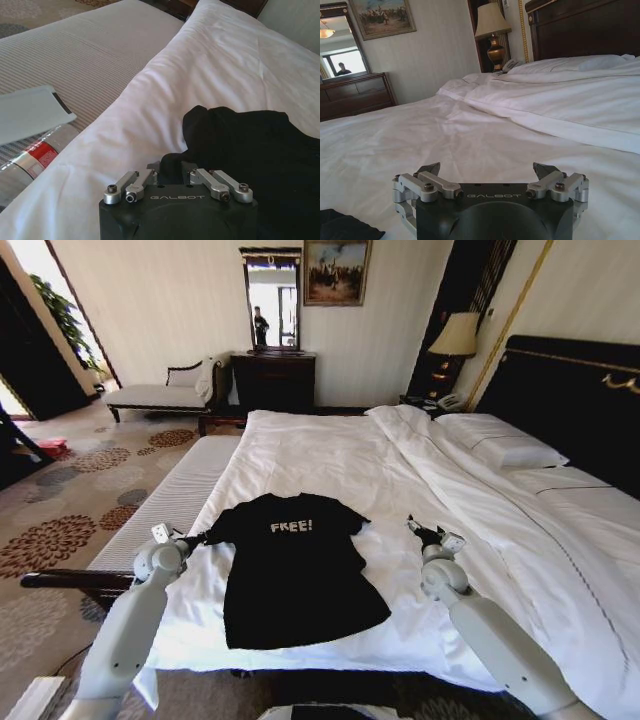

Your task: Fold the clothes on the bed.

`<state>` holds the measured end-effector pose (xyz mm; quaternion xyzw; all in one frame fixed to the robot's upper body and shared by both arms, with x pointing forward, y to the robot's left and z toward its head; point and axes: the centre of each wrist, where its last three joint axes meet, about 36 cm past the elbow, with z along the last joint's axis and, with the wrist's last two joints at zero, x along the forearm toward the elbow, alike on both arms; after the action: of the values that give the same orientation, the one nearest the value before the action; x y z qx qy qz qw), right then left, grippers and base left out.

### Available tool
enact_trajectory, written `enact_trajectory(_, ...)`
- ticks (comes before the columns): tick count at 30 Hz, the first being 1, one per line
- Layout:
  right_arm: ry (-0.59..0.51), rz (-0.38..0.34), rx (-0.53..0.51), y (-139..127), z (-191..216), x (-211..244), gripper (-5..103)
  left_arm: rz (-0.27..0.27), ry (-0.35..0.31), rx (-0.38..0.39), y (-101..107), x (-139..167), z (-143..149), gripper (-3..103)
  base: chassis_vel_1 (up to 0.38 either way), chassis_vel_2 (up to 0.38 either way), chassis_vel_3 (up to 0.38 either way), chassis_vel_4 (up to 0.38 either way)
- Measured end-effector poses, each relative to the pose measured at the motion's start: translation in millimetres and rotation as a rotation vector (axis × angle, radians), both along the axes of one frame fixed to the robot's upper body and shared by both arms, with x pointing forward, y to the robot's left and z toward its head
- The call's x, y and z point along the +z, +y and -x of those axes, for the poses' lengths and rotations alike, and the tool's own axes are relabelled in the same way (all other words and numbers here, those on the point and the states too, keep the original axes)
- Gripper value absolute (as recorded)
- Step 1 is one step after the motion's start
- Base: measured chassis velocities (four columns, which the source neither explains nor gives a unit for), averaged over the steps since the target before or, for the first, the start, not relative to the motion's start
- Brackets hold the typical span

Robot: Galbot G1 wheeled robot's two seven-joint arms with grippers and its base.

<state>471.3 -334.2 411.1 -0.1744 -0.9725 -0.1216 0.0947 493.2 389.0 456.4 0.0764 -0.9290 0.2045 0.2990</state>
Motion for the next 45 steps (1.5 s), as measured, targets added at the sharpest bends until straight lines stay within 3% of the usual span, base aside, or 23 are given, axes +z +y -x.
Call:
enact_trajectory(1, 0.001, 0.000, -0.001, -0.1, 0.7, -0.5, 100, 0.024, -0.004, -0.005, 2.7, 3.3, 2.0, 32, 0.000, 0.000, 0.000, 0.000)
enact_trajectory(3, 0.001, 0.000, -0.001, -0.2, 0.9, -0.7, 100, 0.027, -0.005, -0.006, 3.2, 3.9, 2.2, 32, 0.000, 0.000, 0.000, 0.000)
enact_trajectory(6, 0.005, 0.004, -0.005, -1.5, 2.8, -2.9, 100, 0.068, -0.022, 0.007, 13.5, 10.7, -1.3, 48, 0.000, 0.000, 0.000, 0.000)
enact_trajectory(9, 0.006, 0.006, -0.006, -1.9, 2.9, -3.5, 100, 0.083, -0.025, 0.016, 15.8, 12.5, -10.6, 54, 0.000, 0.000, 0.000, 0.000)
enact_trajectory(11, 0.007, 0.006, -0.006, -1.9, 2.6, -3.8, 100, 0.092, -0.022, 0.016, 14.4, 11.8, -18.5, 59, 0.000, 0.000, 0.000, 0.000)
enact_trajectory(15, 0.007, 0.007, -0.001, 0.4, 1.1, -3.6, 100, 0.118, -0.013, 0.002, 0.9, 6.6, -50.3, 82, 0.000, 0.000, 0.000, 0.000)
enact_trajectory(17, 0.008, 0.007, -0.001, 0.4, 1.0, -3.6, 100, 0.122, -0.013, 0.000, -0.6, 6.0, -53.4, 82, 0.000, 0.000, 0.000, 0.000)
enact_trajectory(18, 0.008, 0.008, -0.002, -0.1, 0.8, -3.5, 100, 0.131, -0.010, -0.002, -3.6, 4.3, -61.2, 93, 0.000, 0.000, 0.000, 0.000)
enact_trajectory(20, 0.009, 0.008, -0.003, -0.5, 0.8, -3.7, 100, 0.133, -0.008, -0.002, -4.5, 2.8, -64.8, 93, 0.000, 0.000, 0.000, 0.000)
enact_trajectory(22, 0.012, 0.011, -0.009, -3.3, 0.8, -4.2, 100, 0.125, 0.008, 0.008, -5.1, -7.9, -77.0, 99, 0.000, 0.000, 0.000, 0.000)
enact_trajectory(29, 0.015, 0.014, -0.015, -6.2, 0.9, -5.1, 100, 0.084, 0.023, 0.036, -4.7, -24.3, -96.6, 100, 0.000, 0.000, 0.000, 0.000)
enact_trajectory(36, 0.016, 0.012, -0.013, -5.4, 0.4, -5.4, 100, 0.115, -0.013, 0.028, -14.9, -4.5, -113.7, 100, 0.000, 0.000, 0.000, 0.000)
enact_trajectory(39, 0.017, 0.011, -0.010, -4.2, 0.2, -5.9, 100, 0.133, -0.012, 0.004, -33.1, 3.1, -122.9, 100, 0.000, 0.000, 0.000, 0.000)
enact_trajectory(45, 0.013, 0.012, -0.012, -5.6, 0.0, -3.6, 100, 0.163, -0.032, -0.028, -50.2, 19.1, -122.2, 100, 0.000, 0.000, 0.000, 0.000)
